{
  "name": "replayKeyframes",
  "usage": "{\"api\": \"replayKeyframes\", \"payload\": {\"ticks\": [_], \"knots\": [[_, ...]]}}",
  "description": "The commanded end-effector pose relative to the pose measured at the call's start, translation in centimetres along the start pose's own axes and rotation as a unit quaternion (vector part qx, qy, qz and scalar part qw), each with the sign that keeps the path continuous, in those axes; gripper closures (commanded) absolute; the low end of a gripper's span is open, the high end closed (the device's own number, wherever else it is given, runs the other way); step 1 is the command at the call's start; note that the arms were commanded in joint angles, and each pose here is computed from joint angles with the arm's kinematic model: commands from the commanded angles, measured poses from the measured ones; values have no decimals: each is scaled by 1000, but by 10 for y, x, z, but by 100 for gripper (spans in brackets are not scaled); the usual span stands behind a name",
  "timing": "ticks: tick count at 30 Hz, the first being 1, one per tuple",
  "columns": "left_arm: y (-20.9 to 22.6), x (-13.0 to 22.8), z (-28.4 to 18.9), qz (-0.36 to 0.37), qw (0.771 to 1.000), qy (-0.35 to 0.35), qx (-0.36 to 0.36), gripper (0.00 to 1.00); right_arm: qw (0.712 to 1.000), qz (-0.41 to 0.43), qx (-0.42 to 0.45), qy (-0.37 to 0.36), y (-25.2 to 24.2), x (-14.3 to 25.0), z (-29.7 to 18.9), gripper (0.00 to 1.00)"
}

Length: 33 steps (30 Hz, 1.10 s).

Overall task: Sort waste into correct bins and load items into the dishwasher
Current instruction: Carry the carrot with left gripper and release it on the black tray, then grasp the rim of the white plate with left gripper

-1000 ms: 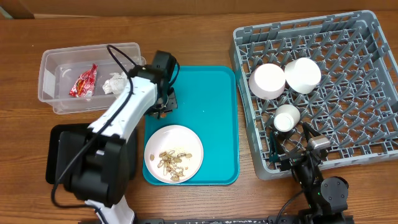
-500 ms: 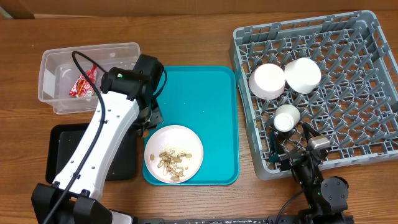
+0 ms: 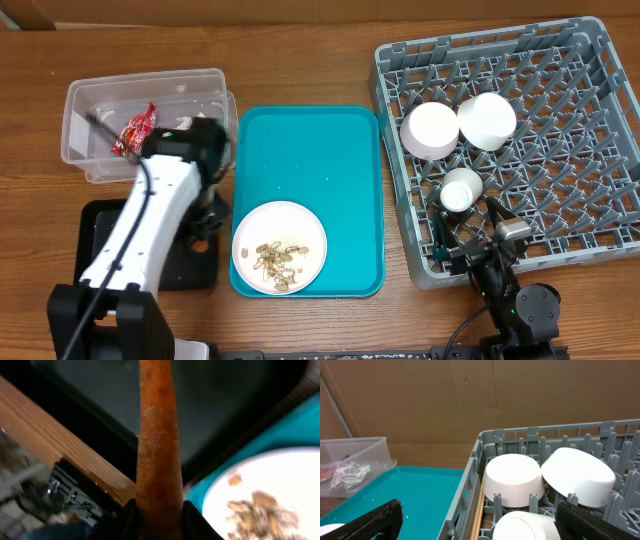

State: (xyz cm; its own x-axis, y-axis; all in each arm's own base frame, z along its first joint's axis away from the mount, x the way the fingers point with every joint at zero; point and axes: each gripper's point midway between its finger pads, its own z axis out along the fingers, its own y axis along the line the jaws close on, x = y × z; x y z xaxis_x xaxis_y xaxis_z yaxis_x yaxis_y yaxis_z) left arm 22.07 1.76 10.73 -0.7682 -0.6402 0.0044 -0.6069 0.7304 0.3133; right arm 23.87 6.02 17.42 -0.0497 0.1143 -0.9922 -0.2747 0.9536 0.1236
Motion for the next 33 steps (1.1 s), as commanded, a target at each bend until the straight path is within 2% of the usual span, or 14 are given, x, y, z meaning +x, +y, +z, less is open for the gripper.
{"api": "replayKeyframes", "payload": {"ticks": [1,2,3,4,5,6,7,11,14,18,21,26,29,33], "knots": [[16,-5,16,-63,998,25,5,76,1000,2,1,-1,-1,2,0,0],[18,-6,20,-73,997,36,13,76,1000,2,1,-1,-1,2,0,0],[18,-6,24,-81,995,48,24,72,1000,2,1,-1,-1,2,0,0],[17,-6,25,-80,995,54,34,60,1000,2,1,-1,-1,2,0,0],[15,-6,26,-74,994,62,48,44,1000,2,1,-1,-1,2,0,0],[12,-6,25,-70,994,67,59,34,1000,2,1,-1,-1,2,0,0],[11,-6,25,-67,993,67,66,28,1000,2,1,-1,-1,2,0,0],[11,-6,17,-65,993,53,78,28,1000,2,1,-1,-1,2,0,0],[4,-2,1,-48,992,34,114,30,1000,2,1,-1,-1,2,0,0],[-24,9,-32,41,981,-20,189,31,1000,2,1,-1,-1,2,0,0],[-56,28,-58,161,956,-86,230,27,1000,2,1,-1,-1,2,0,0],[-107,46,-78,335,895,-192,225,13,1000,2,1,-1,-1,2,0,0],[-140,71,-78,392,865,-178,257,17,1000,2,1,-1,-1,2,0,0],[-163,106,-58,437,855,-133,247,24,1000,2,1,-1,-1,2,0,0]]}}
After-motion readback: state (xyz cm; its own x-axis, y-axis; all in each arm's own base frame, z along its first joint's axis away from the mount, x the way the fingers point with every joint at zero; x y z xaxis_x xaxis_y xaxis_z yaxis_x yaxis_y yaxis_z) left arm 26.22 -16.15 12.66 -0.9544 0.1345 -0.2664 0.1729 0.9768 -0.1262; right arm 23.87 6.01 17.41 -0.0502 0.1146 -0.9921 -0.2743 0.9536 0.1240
